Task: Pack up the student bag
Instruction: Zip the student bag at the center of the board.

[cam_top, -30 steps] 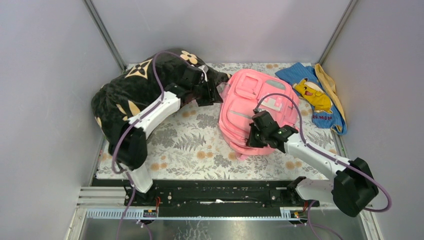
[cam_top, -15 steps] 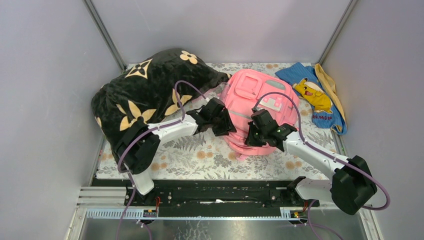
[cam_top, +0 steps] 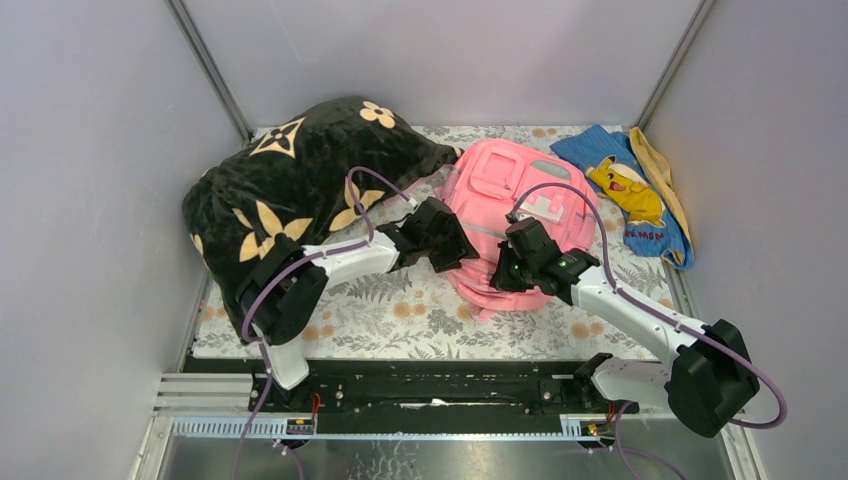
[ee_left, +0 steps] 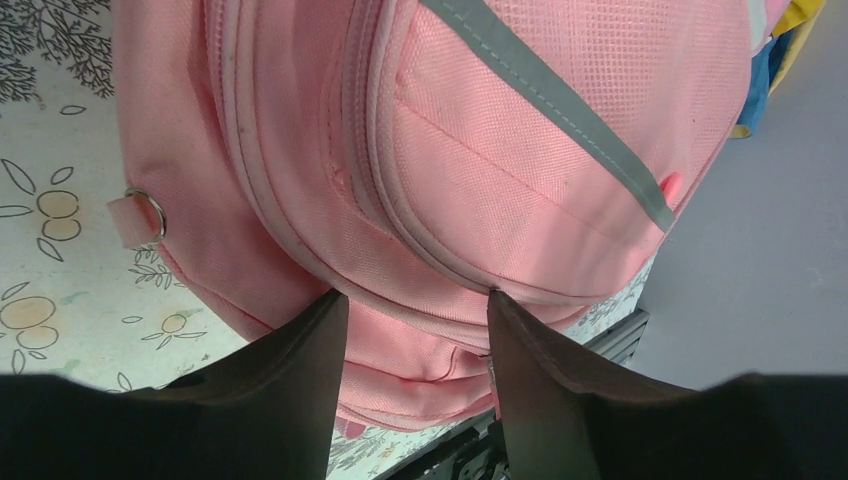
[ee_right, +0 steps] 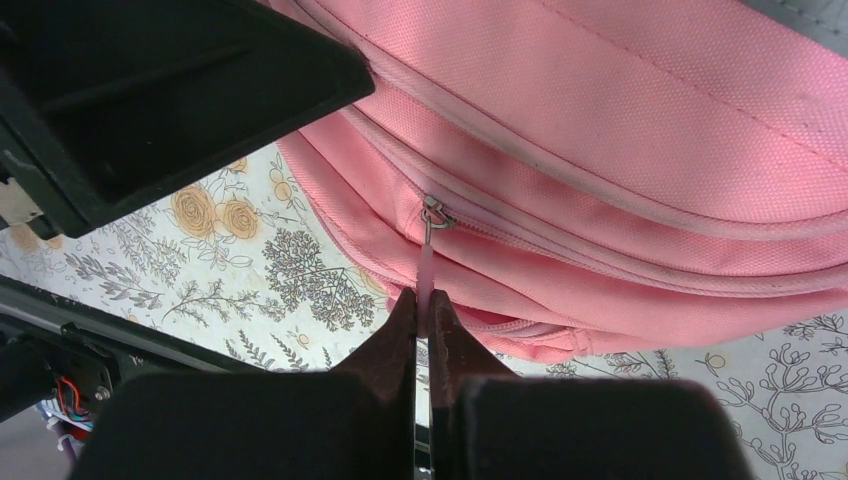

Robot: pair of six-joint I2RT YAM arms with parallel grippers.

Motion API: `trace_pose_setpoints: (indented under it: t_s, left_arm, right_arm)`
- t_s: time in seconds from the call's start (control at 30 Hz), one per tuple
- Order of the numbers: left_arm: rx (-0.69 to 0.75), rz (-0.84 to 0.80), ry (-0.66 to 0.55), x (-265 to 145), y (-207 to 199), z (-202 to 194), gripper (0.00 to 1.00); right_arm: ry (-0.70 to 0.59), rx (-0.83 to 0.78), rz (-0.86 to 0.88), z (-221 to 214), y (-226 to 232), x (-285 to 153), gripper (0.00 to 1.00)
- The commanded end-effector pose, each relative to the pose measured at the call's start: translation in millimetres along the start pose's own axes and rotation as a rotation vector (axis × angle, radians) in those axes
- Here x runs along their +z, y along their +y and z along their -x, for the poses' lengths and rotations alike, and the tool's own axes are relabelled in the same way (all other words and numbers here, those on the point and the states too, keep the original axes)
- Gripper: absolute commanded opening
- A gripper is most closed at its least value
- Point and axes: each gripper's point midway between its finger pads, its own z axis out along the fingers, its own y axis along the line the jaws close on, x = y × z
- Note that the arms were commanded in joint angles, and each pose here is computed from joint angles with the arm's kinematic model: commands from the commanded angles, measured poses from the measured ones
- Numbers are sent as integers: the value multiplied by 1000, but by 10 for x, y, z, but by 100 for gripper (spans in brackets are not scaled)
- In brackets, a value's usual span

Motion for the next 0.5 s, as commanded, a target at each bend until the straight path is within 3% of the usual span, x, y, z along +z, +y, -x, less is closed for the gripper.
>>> trace_pose_setpoints:
  t_s: [0.0,0.1,0.2,0.33,0.47]
  left_arm:
    - [-5,-8,-28,93,-27,-31,61]
    - [-3,11,-31,120,13,-35,58]
    - [-4,18,-33,163,39,-25,44]
    - [10,17,-52,146,12,65,1]
    - [42,-2,-108,-67,-26,319,0]
  right_arm:
    - [-46,-21,134,169,321,-178,0]
    - [-46,-25,139,175,334,-190,0]
    - [-48,-32,148,186,353,-213,0]
    - [-31,-49,111,141,270,-213,0]
    - [-7,-61,-9,30,-1,-179,0]
